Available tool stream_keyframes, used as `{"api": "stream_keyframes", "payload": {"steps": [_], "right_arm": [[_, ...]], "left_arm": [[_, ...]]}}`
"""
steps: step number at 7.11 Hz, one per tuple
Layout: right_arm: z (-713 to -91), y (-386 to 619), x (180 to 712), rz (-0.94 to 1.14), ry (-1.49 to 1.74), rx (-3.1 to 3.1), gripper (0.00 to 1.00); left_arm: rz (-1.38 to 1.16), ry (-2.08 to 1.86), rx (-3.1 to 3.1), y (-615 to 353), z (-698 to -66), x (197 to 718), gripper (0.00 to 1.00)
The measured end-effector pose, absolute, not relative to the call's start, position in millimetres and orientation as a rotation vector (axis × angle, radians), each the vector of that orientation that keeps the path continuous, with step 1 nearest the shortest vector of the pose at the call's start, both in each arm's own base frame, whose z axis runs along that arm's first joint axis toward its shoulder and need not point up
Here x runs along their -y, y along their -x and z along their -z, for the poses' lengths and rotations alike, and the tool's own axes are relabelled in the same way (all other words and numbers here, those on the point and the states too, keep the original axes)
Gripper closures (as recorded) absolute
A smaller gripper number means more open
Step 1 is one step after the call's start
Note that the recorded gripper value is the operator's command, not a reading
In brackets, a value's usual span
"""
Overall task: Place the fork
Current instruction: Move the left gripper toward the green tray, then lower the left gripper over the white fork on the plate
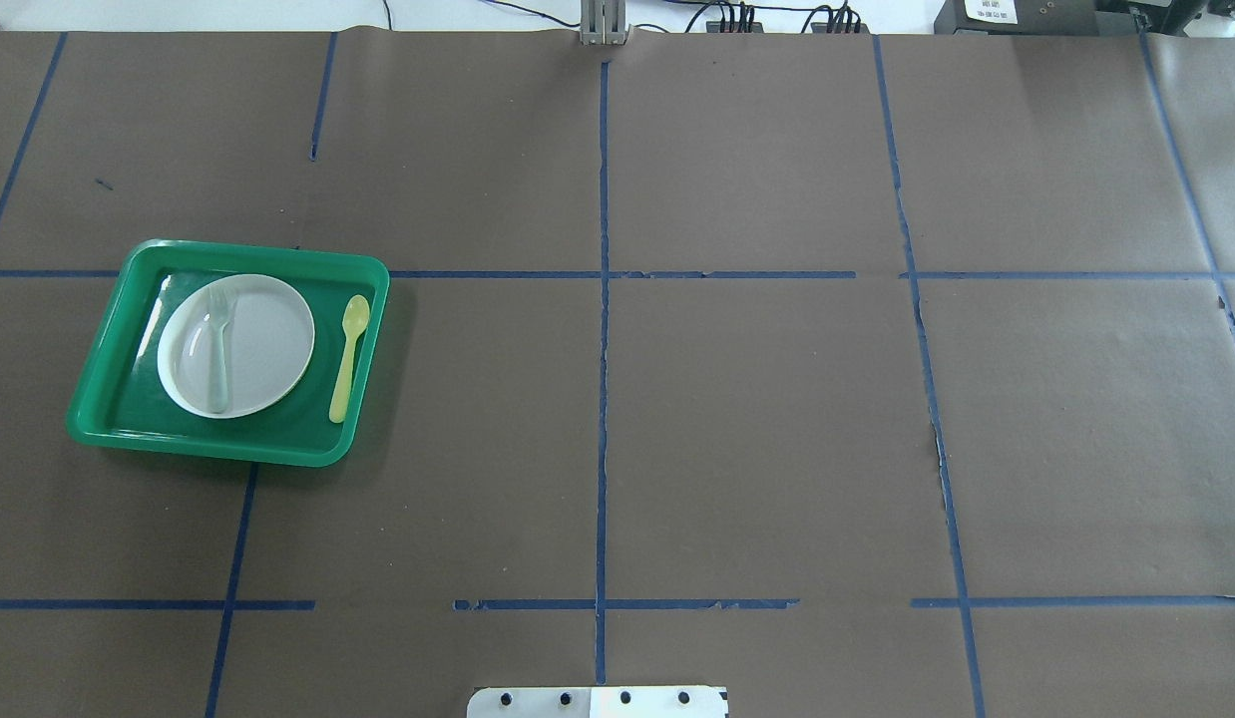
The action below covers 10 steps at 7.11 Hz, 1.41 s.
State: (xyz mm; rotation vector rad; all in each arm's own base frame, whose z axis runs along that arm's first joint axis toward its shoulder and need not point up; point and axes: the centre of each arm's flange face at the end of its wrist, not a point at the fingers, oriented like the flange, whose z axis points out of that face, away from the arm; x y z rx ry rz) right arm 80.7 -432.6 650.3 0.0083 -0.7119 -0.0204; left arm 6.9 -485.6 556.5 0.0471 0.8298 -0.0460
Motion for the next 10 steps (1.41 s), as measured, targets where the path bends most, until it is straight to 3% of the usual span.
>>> {"api": "stream_keyframes", "payload": {"steps": [5, 10], "right_arm": [[-650.3, -80.7, 432.6, 0.020, -0.008, 0.712, 0.00], [-650.6, -80.7, 432.6, 0.019, -0.007, 0.712, 0.00]], "left_arm": [[0.082, -0.028, -0.873, -205.5, -457.2, 506.3, 0.00], [0.121, -0.025, -0.797, -308.3, -468.8, 505.2, 0.00]]}}
